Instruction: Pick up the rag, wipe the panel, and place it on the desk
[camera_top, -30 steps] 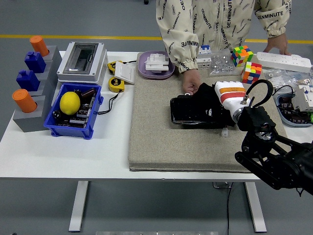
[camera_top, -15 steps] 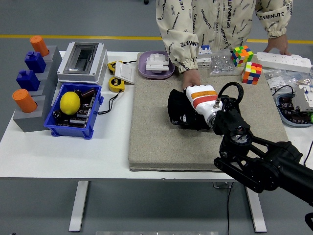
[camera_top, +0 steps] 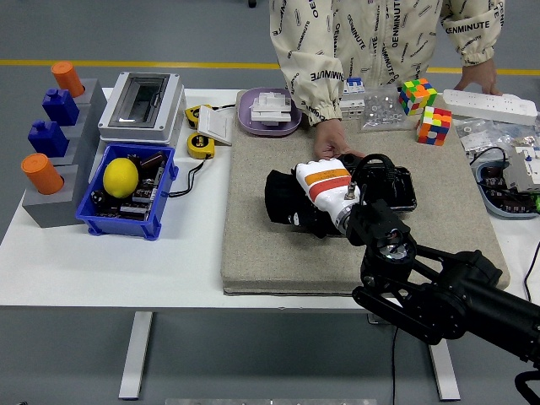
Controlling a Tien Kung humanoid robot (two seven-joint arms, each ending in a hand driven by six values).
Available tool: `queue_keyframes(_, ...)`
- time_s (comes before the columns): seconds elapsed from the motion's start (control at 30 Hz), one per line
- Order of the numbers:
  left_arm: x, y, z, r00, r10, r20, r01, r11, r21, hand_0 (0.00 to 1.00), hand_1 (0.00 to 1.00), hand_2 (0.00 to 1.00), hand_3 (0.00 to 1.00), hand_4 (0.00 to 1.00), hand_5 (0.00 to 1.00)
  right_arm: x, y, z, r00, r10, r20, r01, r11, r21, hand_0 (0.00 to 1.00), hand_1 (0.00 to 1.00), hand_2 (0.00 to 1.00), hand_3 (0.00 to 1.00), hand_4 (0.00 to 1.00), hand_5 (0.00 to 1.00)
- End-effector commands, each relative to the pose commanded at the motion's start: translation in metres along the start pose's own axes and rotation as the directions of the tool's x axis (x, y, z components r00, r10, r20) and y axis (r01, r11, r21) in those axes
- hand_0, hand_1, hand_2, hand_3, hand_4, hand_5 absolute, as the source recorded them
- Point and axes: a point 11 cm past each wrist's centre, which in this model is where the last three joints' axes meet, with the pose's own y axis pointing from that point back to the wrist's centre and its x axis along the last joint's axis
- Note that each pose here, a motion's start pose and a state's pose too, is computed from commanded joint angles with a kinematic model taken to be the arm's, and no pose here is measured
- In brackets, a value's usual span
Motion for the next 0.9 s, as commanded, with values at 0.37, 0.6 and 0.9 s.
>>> queue_keyframes(0.37, 0.0, 0.0, 0.0, 1.0, 0.001, -0.006, -0.001, 1.0, -0.001, 0.651, 0.662, 0.695, 0.58, 0.68, 0.447, 0.006, -0.003, -0.005, 1.0, 0.01, -0.005, -0.01, 1.0, 0.01, 0.399, 0.445, 0.51, 0.521, 0.914, 0.262)
queue_keyframes(0.6, -0.001, 0.0, 0.0, 1.0, -0.001, -0.009, 0.001, 1.0, 0.0, 0.652, 0.662, 0.695, 0.581, 0.679, 0.447, 0.016, -0.01, 0.021, 0.999, 0.032, -0.014, -0.033, 0.998, -0.053, 0.399, 0.445, 0.51, 0.521, 0.914, 0.262)
queue_keyframes(0.9, -0.003, 0.0, 0.003, 1.0, -0.004, -0.013, 0.004, 1.0, -0.006, 0.652, 0.662, 0.696, 0.581, 0.679, 0.446, 0.017, -0.012, 0.063, 0.999, 0.029, -0.025, -0.033, 0.987, -0.158, 0.399, 0.445, 0.51, 0.521, 0.914, 0.263)
